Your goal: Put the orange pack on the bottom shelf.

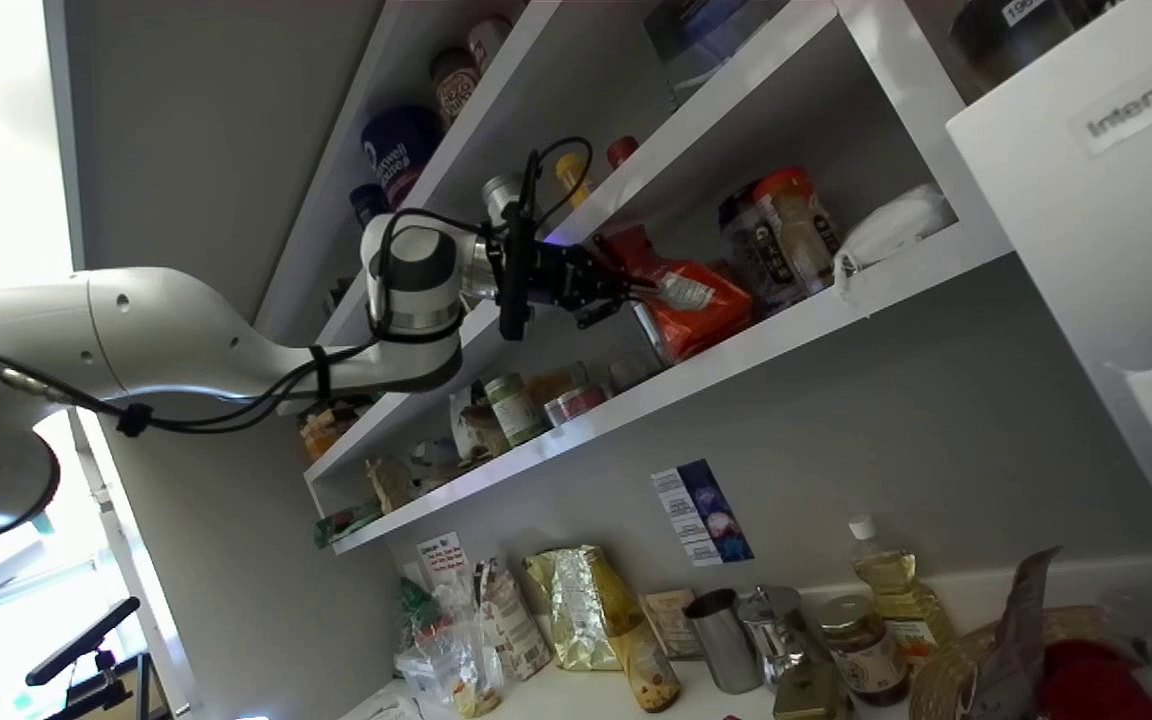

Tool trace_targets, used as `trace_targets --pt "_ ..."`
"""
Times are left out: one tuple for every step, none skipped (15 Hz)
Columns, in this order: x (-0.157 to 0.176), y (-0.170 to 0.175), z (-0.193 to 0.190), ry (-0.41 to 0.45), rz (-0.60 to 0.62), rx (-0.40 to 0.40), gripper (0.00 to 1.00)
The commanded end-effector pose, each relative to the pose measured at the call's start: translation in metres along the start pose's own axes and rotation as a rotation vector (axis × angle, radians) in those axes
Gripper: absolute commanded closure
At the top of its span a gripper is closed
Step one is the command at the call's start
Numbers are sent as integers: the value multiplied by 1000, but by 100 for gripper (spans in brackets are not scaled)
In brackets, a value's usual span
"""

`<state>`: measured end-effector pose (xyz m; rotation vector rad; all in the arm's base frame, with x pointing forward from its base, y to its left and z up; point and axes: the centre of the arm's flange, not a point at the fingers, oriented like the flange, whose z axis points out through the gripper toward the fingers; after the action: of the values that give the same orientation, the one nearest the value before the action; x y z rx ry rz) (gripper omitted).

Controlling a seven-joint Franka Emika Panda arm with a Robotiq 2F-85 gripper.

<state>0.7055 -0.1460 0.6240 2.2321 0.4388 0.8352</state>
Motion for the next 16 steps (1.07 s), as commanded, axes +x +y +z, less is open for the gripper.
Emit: trace_targets --pt "16 -19 7 102 48 -4 100" --pt "18 -22 4 138 58 12 100" --pt "20 -24 1 172 68 24 100" --pt "21 -26 -4 199 74 30 100" --pt "21 -29 -6 219 79 40 100" --pt "22 -32 -10 230 80 45 100" --pt "22 -34 -12 241 81 53 100" --pt "22 -35 -14 247 85 61 100" --pt "22 -36 -15 243 87 66 92" --pt "22 -37 -15 244 89 74 71" --pt "22 -38 -16 242 91 78 68" --pt "22 -39 -17 241 93 86 68" --pt "23 -39 -17 243 98 89 60" --pt "23 -40 -18 241 101 91 54" --pt "23 -41 -19 240 100 96 46" --pt "21 -42 -20 232 102 94 39"
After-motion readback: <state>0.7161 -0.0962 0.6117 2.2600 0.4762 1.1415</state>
